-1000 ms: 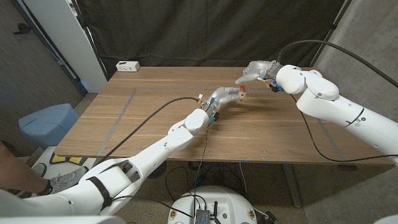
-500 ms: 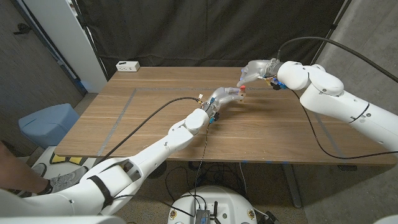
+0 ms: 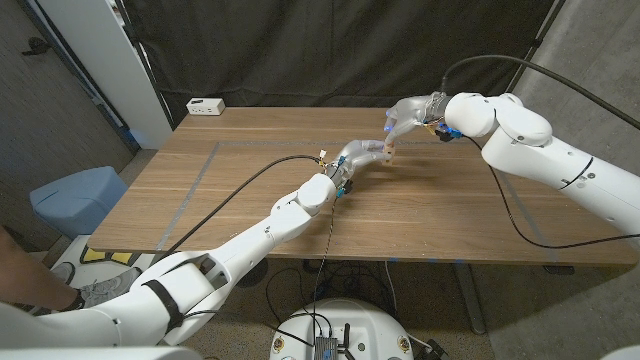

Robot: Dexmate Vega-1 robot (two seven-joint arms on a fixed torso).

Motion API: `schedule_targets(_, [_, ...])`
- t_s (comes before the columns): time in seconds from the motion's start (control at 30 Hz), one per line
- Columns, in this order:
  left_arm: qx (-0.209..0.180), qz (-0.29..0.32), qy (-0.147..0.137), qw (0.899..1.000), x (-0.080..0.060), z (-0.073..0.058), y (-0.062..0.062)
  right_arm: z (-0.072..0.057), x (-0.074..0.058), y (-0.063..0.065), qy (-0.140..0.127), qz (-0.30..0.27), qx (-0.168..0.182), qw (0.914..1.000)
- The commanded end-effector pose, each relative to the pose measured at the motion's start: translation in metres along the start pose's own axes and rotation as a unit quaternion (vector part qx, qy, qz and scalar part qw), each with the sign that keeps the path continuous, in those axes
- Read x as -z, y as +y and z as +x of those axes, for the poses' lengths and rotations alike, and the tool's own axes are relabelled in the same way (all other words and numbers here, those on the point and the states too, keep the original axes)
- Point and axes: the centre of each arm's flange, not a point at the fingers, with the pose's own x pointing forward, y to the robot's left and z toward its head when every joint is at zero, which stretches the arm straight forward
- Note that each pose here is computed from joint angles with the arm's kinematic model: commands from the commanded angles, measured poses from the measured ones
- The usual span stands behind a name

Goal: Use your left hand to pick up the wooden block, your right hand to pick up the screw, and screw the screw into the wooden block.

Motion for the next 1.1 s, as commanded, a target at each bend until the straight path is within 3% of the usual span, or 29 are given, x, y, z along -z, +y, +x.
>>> schedule_targets(0.03, [0.003, 0.001, -0.001, 1.000, 0.0006, 0.0019, 0.0000, 0.0047, -0.0030, -0.0043, 0.009, -0.033, -0.017, 0.9993])
schedule_targets(1.1, [0.000, 0.000, 0.002, 1.000, 0.0007, 0.0005, -0.0020, 0.0115, -0.0058, -0.0016, 0.019, -0.055, -0.022, 0.9981])
